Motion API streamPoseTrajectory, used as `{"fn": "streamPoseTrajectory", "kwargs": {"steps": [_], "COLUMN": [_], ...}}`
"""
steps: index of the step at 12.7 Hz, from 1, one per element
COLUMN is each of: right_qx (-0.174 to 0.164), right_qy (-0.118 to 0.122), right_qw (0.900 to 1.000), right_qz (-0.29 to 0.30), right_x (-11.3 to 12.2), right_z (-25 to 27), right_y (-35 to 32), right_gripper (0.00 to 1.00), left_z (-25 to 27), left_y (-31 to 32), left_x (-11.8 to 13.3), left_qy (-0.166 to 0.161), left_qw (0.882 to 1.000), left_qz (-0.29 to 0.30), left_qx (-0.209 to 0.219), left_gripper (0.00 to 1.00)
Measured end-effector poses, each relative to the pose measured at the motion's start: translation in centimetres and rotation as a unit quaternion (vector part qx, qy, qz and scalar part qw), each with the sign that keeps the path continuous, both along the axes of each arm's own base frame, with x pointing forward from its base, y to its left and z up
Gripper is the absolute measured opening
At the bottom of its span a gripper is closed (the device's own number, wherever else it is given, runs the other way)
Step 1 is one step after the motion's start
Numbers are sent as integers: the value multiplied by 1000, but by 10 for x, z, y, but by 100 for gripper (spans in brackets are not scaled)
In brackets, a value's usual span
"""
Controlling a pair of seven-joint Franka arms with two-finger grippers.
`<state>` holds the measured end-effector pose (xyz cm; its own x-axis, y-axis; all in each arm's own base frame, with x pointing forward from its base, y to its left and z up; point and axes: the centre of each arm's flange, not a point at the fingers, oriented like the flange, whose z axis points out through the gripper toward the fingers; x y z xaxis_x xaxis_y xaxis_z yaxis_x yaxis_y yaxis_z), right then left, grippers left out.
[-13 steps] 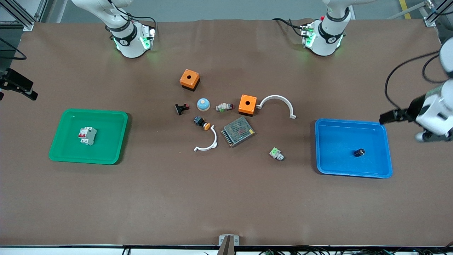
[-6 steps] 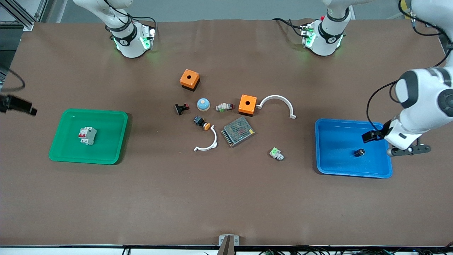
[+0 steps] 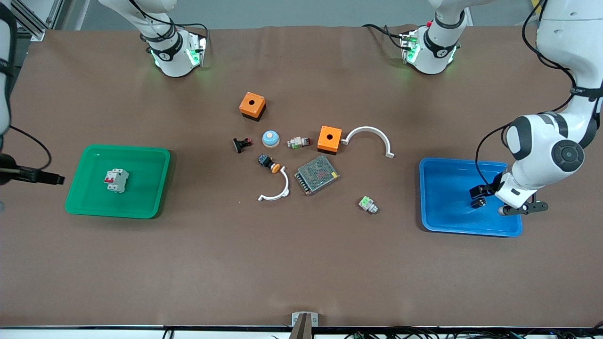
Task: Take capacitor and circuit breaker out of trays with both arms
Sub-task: 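Grasp the capacitor with the left gripper while the right gripper reaches the breaker, then lift the capacitor with the left gripper while the right gripper grasps the breaker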
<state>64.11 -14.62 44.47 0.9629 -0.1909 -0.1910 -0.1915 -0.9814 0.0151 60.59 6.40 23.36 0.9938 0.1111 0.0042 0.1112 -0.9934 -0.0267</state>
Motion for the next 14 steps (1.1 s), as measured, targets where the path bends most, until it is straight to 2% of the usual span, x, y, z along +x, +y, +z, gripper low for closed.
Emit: {"fn": "streamPoseTrajectory", "kwargs": {"steps": [1,3,7,11,13,14], "right_qx": [1,-1,9,16,14,13], "right_qy": [4,5,2,5,-3,-7], "right_qw": [1000,1000,999,998,998,998], "right_qz": [0,1,51,63,66,68], "right_x": [0,-7,-44,-73,-82,-88], "right_z": [-15,-48,-116,-156,-175,-185], "right_y": [0,0,0,-15,-11,-8], "right_gripper": [100,100,100,100,100,100], "left_z": [-4,-11,-18,-23,-24,-24], "left_y": [0,0,1,5,9,11], "left_x": [1,3,9,13,14,14], "left_qy": [0,-6,-12,-16,-18,-18], "left_qw": [1000,1000,999,999,999,998], "left_qz": [2,10,31,47,51,52], "left_qx": [-1,-2,-3,-4,-4,-4], "left_gripper": [86,82,75,69,64,56]}}
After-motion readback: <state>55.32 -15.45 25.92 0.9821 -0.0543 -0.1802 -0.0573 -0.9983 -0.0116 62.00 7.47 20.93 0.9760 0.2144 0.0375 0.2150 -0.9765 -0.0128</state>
